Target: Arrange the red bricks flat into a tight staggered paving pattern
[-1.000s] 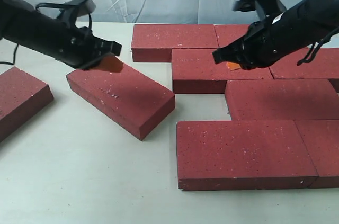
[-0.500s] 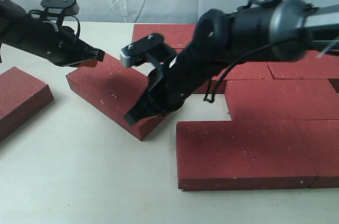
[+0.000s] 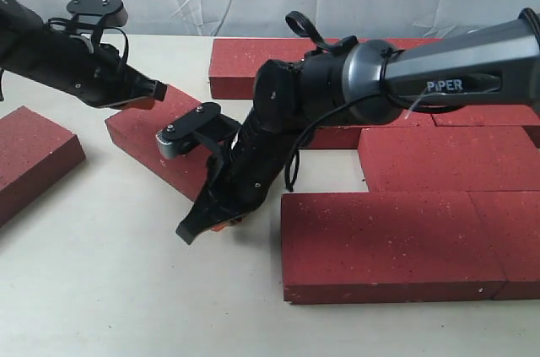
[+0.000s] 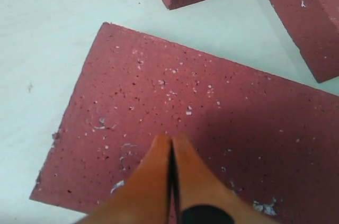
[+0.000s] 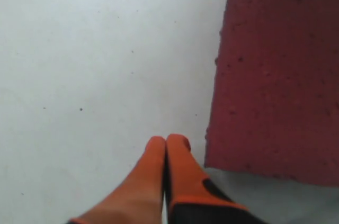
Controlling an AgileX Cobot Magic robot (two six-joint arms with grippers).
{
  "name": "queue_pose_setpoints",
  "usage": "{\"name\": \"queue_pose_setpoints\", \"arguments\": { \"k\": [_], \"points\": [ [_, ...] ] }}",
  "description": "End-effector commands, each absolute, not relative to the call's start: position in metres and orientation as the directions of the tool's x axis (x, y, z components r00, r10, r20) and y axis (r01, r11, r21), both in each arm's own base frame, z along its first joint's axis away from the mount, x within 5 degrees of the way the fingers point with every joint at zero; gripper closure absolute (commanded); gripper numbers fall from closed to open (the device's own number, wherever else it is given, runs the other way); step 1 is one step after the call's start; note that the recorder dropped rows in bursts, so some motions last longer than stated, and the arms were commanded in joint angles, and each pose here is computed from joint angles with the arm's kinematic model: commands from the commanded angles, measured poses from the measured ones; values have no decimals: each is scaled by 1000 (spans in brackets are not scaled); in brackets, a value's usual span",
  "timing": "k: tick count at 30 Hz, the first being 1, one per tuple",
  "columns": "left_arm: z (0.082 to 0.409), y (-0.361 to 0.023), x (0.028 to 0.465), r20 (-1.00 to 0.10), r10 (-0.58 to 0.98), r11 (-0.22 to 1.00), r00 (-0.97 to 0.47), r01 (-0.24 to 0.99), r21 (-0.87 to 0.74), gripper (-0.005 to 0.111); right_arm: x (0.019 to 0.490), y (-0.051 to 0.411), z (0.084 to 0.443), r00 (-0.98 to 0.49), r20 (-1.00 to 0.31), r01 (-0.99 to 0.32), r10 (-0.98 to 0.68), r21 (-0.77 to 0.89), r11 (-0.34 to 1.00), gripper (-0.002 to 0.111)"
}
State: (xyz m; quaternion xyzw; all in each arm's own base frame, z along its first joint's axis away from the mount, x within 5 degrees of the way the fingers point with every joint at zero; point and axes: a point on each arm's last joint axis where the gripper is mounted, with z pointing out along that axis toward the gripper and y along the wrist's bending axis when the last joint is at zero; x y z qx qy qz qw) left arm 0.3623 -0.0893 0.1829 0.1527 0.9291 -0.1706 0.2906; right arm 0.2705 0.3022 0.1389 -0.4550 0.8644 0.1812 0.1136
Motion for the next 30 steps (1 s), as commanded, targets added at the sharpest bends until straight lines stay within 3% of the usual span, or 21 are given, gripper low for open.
{"name": "queue_pose_setpoints", "arguments": {
  "k": [1,9,19,30],
  "points": [
    [179,-88,360,-579,192,894,-792,384,-229,107,275,299,140,-546,-356,-835,-758,157,527,109],
    [178,-81,362,-584,212,902,-783,386,-190,107,282,287,141,-593,-304,-796,-746,81,600,109],
    [181,-33,381,-678,102,975,-728,208,-78,107,292,274,140,-631,-282,-766,-723,78,638,109],
    [133,-30,397,-625,89,985,-776,160,-60,107,287,273,145,-648,-257,-757,-718,111,644,109]
  ]
}}
